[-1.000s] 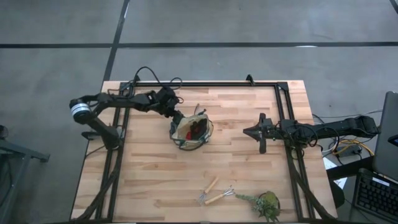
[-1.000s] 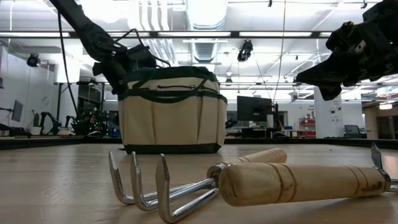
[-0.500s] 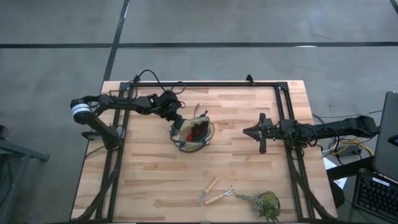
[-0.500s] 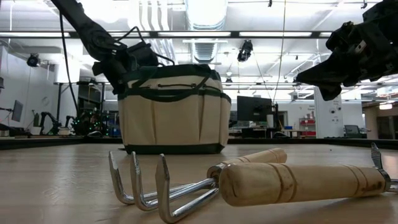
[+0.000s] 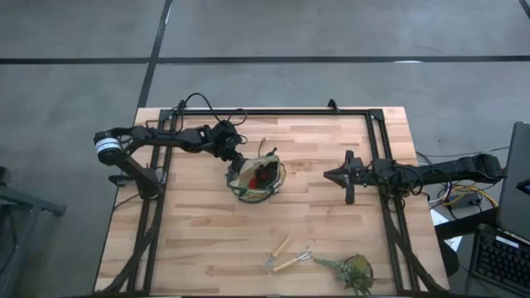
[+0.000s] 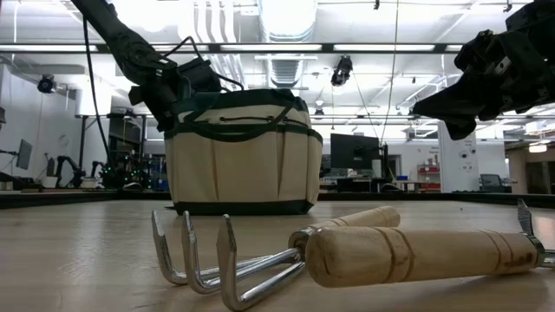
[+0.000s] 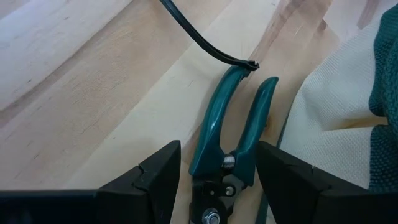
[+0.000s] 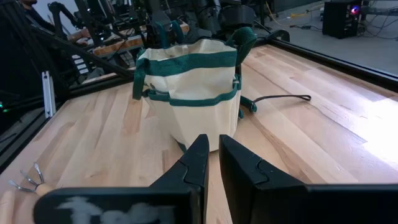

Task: Pick & Place Garden tools in Gardening bag
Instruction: Put the green shear scissors into the gardening bag

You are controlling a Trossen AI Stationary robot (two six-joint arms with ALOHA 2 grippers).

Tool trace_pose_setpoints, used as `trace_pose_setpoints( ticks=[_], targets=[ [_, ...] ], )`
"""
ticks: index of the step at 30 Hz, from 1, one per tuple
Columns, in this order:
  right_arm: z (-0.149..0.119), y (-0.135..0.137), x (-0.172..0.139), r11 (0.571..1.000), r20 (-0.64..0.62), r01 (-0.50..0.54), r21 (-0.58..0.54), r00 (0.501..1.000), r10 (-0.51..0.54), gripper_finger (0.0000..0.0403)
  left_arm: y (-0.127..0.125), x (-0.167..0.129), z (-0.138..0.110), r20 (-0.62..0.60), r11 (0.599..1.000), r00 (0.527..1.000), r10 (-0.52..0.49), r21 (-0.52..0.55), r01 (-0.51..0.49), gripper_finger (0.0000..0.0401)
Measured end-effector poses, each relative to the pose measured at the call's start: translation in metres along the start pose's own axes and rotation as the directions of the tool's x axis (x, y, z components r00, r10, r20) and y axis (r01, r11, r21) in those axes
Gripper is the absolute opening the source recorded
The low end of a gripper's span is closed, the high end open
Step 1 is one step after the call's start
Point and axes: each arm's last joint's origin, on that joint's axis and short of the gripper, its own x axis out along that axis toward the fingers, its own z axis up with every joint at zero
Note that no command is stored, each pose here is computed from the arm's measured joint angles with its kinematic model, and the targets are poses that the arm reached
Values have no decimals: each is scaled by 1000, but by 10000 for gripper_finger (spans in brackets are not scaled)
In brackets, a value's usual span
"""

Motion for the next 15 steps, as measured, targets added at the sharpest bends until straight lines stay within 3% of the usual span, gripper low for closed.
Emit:
trace_pose_setpoints(
  ticks=[15],
  targets=[
    [0,0,0,1000,0,0,0,1000,0,34,1,0,-1,-12,1000,1000,7,1,-7,209]
  ],
)
